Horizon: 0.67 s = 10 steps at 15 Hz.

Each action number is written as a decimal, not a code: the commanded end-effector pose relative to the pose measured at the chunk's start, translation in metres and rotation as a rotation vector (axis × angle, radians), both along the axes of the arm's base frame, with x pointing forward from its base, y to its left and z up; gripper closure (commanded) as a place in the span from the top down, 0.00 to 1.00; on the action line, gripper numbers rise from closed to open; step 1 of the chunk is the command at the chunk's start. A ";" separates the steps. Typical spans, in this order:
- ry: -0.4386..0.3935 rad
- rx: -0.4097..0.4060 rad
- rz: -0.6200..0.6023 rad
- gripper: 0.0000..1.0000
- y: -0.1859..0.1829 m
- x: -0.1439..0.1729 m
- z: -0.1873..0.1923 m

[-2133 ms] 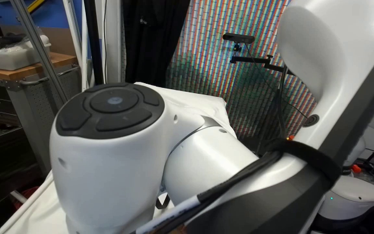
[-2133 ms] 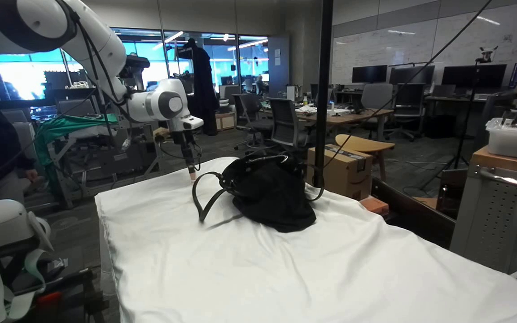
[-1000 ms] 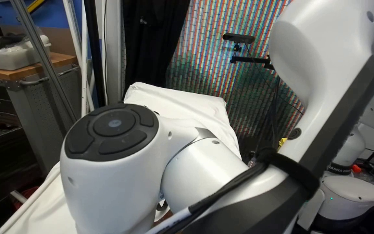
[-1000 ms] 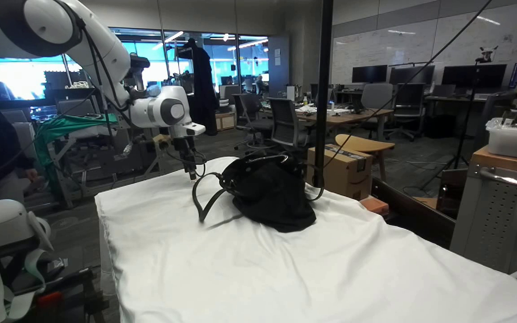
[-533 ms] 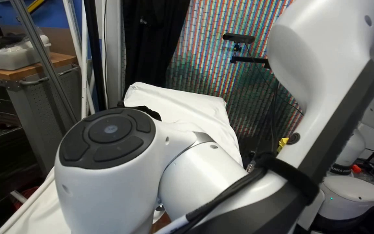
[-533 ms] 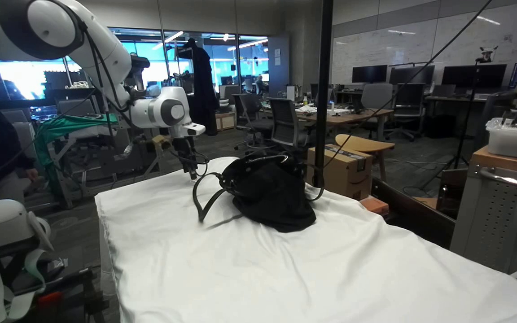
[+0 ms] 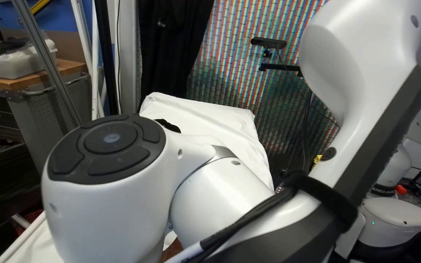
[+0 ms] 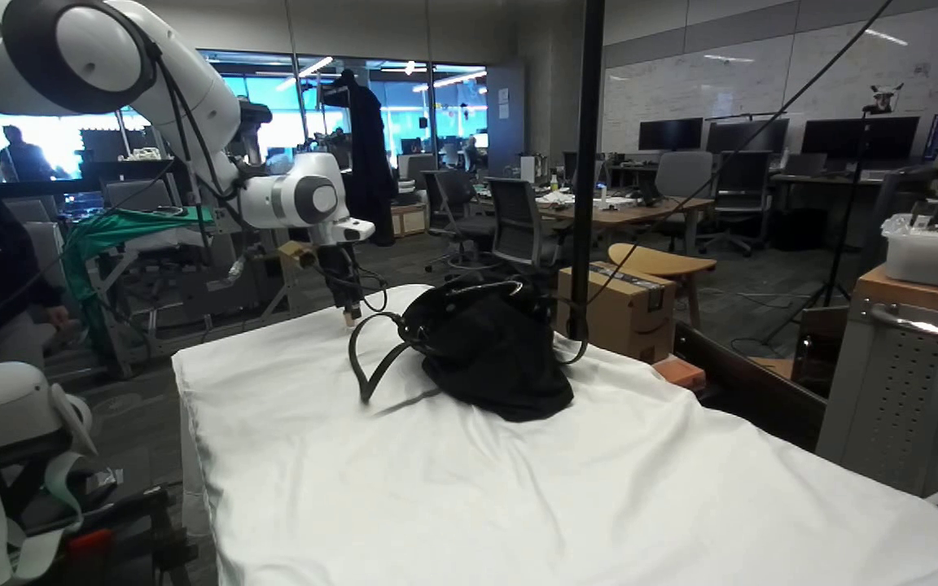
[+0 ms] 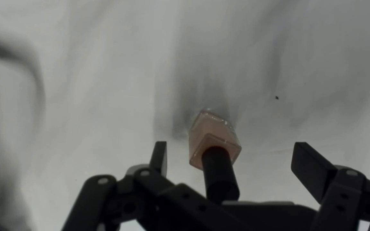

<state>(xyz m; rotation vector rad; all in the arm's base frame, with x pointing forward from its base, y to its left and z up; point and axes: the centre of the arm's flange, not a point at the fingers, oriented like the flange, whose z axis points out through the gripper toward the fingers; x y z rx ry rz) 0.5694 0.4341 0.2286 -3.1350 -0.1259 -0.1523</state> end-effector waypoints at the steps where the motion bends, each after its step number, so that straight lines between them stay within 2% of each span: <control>1: 0.015 0.010 0.031 1.00 0.005 0.013 -0.004; 10: 0.024 -0.003 0.029 1.00 0.004 0.012 -0.010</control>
